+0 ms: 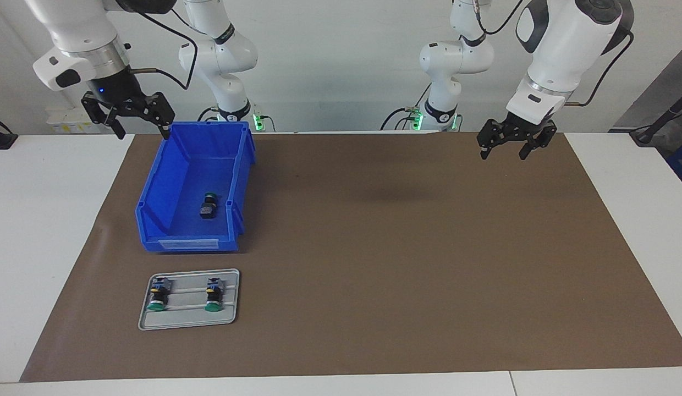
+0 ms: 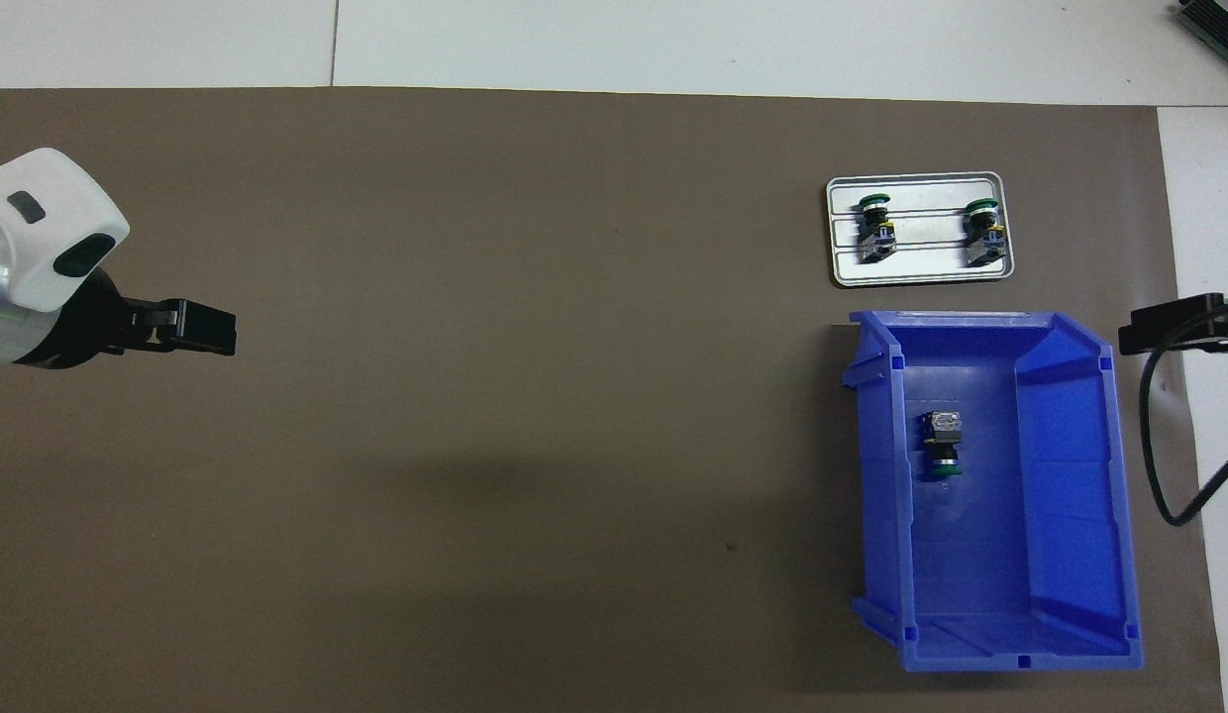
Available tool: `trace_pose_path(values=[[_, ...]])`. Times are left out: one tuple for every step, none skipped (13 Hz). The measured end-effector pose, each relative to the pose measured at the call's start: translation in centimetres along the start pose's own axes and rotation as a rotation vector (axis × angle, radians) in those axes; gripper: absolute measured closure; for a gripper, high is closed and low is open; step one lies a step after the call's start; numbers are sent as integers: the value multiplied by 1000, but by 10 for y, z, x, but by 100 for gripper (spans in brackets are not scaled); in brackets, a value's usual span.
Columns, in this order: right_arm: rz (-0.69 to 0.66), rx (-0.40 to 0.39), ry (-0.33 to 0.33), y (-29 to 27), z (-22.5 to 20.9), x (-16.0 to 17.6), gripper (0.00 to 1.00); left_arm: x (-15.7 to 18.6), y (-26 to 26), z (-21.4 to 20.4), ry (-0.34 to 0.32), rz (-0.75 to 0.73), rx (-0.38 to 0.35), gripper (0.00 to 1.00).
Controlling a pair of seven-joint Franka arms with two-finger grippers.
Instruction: Place and press button with both arms
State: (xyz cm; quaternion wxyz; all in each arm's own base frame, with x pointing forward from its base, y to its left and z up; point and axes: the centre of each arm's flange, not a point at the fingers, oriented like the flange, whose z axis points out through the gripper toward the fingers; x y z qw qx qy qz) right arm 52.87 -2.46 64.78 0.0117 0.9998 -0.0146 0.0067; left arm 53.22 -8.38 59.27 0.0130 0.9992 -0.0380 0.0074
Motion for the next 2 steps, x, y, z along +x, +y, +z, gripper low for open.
trace_pose_path(values=[[0, -4, -3, 0, 2, 0, 0, 0, 0, 0, 0, 0, 0, 0], [0, -7, -4, 1, 2, 0, 0, 0, 0, 0, 0, 0, 0, 0]])
